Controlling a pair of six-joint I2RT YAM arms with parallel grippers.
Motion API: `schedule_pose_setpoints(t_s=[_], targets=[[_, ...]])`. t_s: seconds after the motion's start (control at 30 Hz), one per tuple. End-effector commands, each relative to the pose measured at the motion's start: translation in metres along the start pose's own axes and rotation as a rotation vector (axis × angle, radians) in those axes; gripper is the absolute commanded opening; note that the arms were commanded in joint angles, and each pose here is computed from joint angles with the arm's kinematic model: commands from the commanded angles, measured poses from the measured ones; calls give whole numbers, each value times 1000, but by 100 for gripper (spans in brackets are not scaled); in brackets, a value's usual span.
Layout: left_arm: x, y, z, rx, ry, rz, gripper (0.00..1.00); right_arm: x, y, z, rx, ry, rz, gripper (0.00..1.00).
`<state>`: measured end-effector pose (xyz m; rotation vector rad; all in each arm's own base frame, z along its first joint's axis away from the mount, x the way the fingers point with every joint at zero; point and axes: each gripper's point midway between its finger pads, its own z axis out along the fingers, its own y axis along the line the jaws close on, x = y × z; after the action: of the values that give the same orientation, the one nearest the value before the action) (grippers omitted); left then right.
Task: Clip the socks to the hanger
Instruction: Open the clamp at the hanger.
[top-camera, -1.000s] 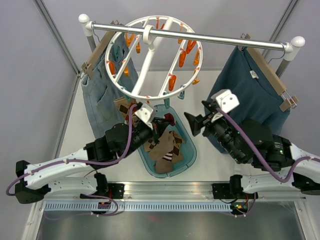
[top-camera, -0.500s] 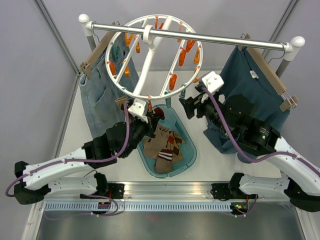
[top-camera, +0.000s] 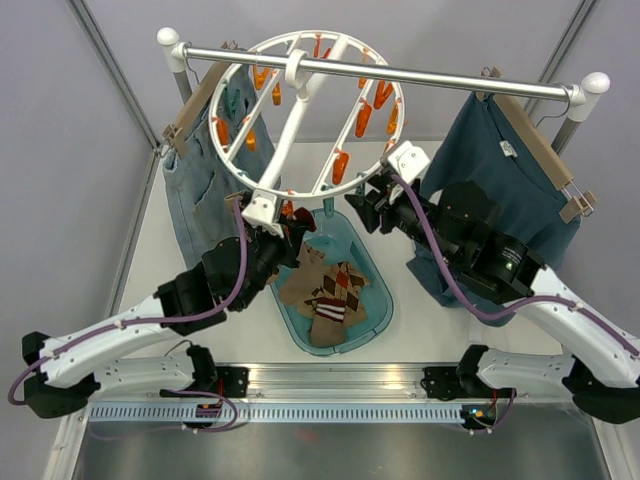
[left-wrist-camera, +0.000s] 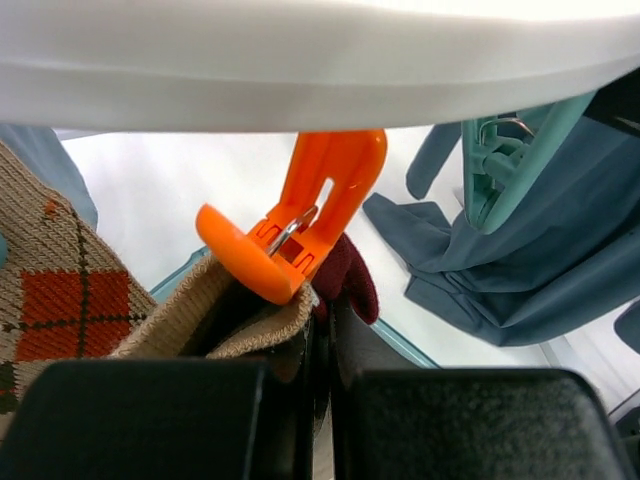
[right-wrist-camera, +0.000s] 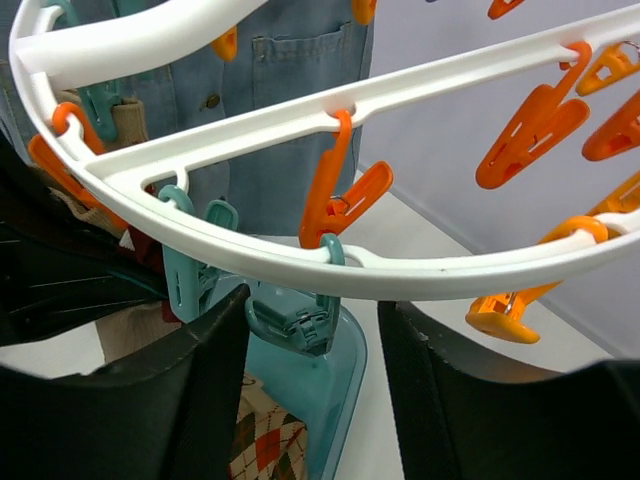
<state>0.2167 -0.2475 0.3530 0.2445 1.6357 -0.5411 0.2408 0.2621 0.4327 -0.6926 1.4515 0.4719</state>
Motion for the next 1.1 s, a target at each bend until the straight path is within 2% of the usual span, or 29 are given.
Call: schedule_pose_setpoints(t_s=[0.0, 0.07, 0.13, 0.2, 0.33, 0.47, 0.53, 0.7, 0.8, 1.07], targets=[[-23, 2, -4, 5, -40, -61, 2, -23, 3, 4, -25, -67, 17, 54], [-22, 3, -5, 3, -40, -61, 2, -24, 5, 3, -34, -68, 23, 43], [-22, 2, -6, 15, -38, -62, 2, -24, 6, 4, -41, -66, 39, 38], [-22, 0, -6, 36, -33, -62, 2, -24, 8, 4, -51, -64, 45, 29], [-23, -11, -9, 118, -22, -50, 2, -26, 11, 5, -62, -55, 77, 22], [-13, -36, -16, 266, 38, -31, 2, -27, 15, 8, -75, -46, 103, 13], [-7, -50, -21, 346, 68, -46, 2, -28, 17, 8, -87, -45, 112, 10], [-11, -76, -30, 485, 51, -137, 2, -28, 22, 8, -107, -50, 129, 6], [-14, -84, -30, 518, 38, -172, 2, -32, 23, 8, -117, -57, 135, 3], [-34, -70, -13, 388, -36, -251, 2, -37, 22, 7, -114, -65, 143, 0]])
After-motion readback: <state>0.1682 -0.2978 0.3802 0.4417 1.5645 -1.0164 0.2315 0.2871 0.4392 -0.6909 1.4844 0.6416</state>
